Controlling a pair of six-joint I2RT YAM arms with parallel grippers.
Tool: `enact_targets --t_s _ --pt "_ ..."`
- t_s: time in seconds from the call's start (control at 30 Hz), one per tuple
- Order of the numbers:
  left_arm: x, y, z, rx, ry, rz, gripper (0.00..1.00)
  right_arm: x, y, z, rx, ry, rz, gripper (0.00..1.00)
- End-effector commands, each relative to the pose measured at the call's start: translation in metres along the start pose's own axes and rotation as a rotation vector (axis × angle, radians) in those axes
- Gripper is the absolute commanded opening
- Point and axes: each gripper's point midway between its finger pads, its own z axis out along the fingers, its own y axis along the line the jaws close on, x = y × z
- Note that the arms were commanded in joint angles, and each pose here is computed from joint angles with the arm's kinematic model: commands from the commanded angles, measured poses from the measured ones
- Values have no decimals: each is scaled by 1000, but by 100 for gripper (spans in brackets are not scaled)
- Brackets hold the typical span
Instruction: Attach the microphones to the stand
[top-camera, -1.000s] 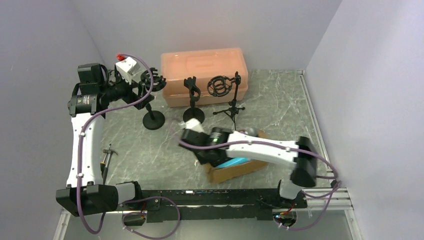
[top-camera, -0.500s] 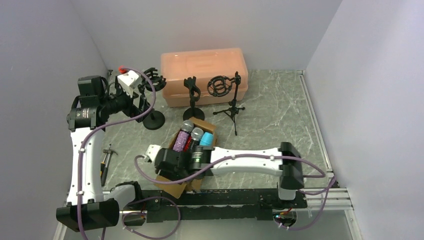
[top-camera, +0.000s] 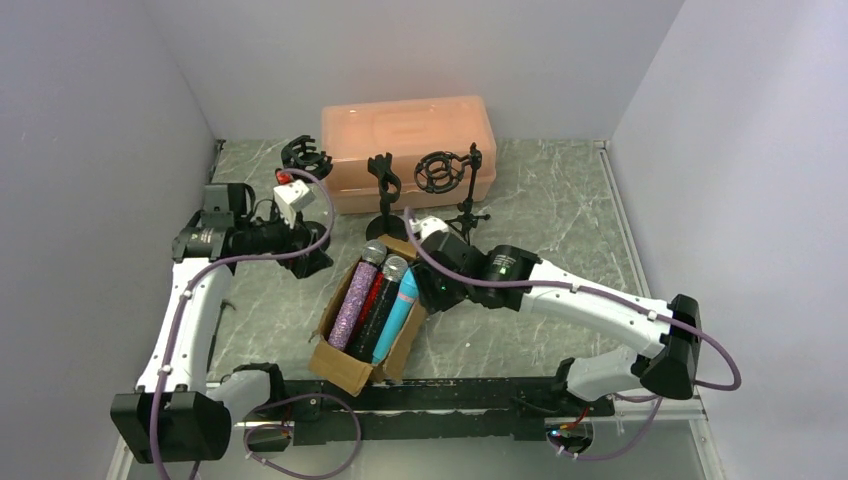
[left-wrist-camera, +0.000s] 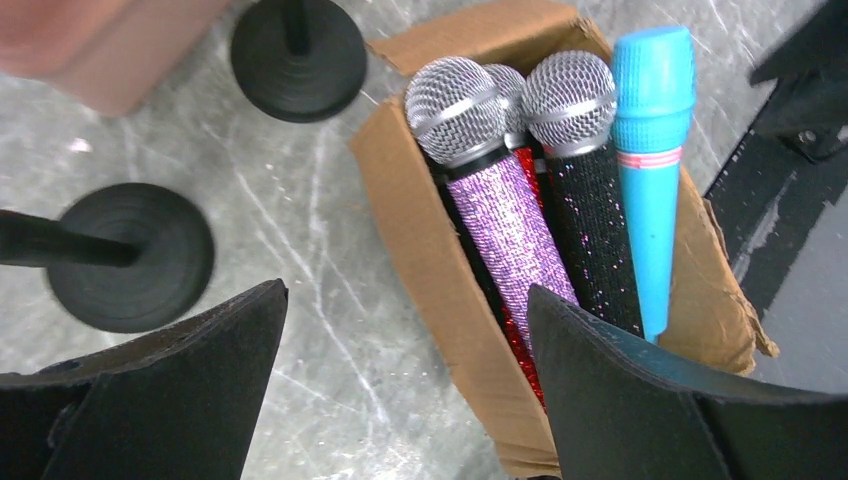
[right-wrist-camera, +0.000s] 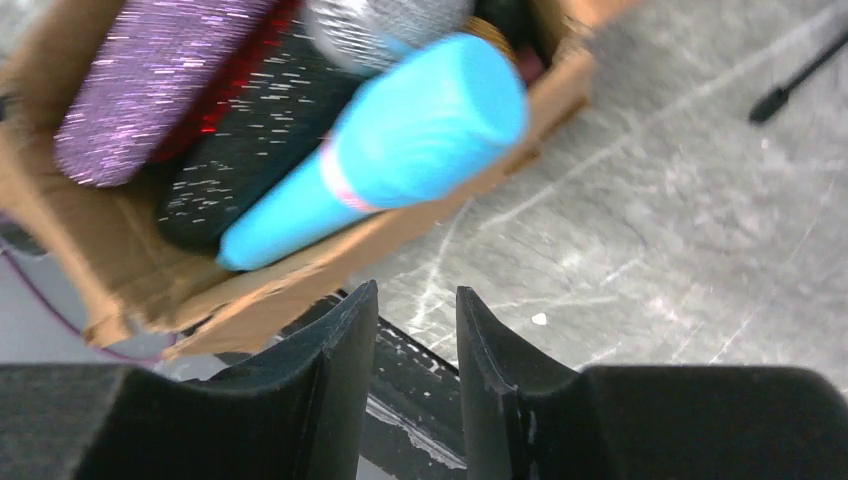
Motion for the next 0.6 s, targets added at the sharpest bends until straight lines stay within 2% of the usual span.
enact_targets --t_s 0.0,0.17,0.27,0.57 --pt "6 -11 14 58 -17 11 94 12 -13 15 -49 34 226 38" --pt "27 -20 31 110 48 -5 88 3 -17 37 -130 33 298 38" --pt "41 -22 37 113 82 -16 88 -4 -17 51 -165 24 317 38" --pt "68 -25 41 68 140 -1 83 -33 -28 87 -116 -7 300 29"
